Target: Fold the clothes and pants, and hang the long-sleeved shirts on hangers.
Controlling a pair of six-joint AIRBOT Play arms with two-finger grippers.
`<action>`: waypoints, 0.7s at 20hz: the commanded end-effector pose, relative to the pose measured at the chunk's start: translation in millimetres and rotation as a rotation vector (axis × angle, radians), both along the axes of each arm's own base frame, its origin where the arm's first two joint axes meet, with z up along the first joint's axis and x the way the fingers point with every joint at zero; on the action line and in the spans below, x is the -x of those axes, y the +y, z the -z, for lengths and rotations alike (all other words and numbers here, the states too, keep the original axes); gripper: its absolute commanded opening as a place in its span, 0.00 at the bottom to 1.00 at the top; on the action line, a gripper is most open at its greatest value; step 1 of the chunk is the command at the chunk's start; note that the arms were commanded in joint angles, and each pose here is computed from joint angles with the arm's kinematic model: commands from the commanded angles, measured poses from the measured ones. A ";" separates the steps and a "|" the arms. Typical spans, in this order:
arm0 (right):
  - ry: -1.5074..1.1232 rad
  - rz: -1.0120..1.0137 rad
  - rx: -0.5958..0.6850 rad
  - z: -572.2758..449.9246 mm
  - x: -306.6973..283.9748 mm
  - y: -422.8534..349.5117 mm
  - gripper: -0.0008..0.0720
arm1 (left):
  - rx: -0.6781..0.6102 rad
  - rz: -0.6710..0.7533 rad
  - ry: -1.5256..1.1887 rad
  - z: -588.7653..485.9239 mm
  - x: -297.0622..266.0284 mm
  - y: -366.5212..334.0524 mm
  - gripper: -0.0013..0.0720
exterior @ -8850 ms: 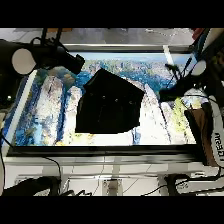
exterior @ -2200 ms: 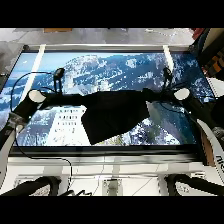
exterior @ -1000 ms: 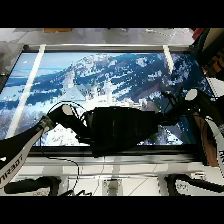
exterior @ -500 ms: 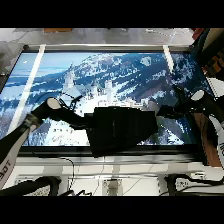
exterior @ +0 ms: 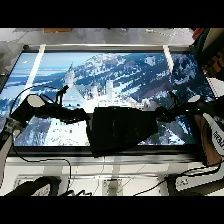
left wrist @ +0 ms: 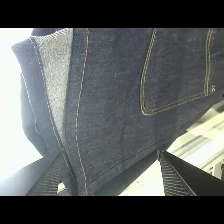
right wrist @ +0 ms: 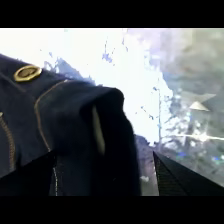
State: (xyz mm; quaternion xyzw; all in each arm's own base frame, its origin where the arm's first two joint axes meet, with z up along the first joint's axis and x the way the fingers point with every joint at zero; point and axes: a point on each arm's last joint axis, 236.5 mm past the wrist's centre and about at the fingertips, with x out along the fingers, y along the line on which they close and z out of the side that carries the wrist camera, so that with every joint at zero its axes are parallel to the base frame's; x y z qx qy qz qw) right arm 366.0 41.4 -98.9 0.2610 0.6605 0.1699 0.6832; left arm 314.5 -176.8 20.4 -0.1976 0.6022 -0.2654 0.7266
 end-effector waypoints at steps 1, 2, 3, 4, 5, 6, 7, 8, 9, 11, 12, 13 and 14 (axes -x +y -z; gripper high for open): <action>0.065 0.006 0.080 22.4 8.6 -13.2 0.95 | 0.001 -0.007 -0.008 -3.1 -1.1 1.2 0.85; 0.110 -0.014 0.059 25.8 18.6 -9.2 0.95 | 0.001 -0.007 -0.009 -3.1 -1.1 1.2 0.85; 0.151 -0.025 0.009 26.3 26.3 0.8 0.94 | 0.001 -0.007 -0.009 -3.1 -1.2 1.3 0.85; 0.184 -0.056 -0.070 22.6 34.0 17.4 0.94 | 0.000 -0.008 -0.010 -3.1 -1.4 1.3 0.85; 0.203 -0.101 -0.158 15.7 41.4 36.8 0.94 | 0.000 -0.010 -0.012 -3.1 -2.0 1.4 0.85; 0.214 -0.144 -0.221 10.1 46.9 53.0 0.94 | 0.001 -0.010 -0.012 -3.2 -2.2 1.4 0.85; 0.215 -0.182 -0.250 8.5 50.4 66.1 0.94 | 0.000 -0.010 -0.012 -3.1 -2.1 1.4 0.85; 0.192 -0.226 -0.249 10.4 51.0 78.2 0.94 | 0.001 -0.010 -0.012 -3.2 -2.0 1.3 0.85; 0.148 -0.273 -0.233 14.0 48.6 87.9 0.85 | 0.001 -0.010 -0.012 -3.2 -2.0 1.3 0.85; 0.077 -0.332 -0.202 16.4 39.6 104.6 0.32 | -0.001 -0.008 -0.016 -3.3 -2.6 2.2 0.74; 0.056 -0.353 -0.205 10.2 34.0 112.4 0.09 | -0.004 0.004 -0.034 -4.3 -4.5 4.6 0.51; 0.035 -0.380 -0.224 -2.1 28.1 119.7 0.07 | -0.011 0.030 -0.060 -7.0 -6.3 7.0 0.22; 0.012 -0.407 -0.246 -17.6 21.5 125.2 0.07 | -0.014 0.065 -0.106 -14.2 -10.7 8.9 0.03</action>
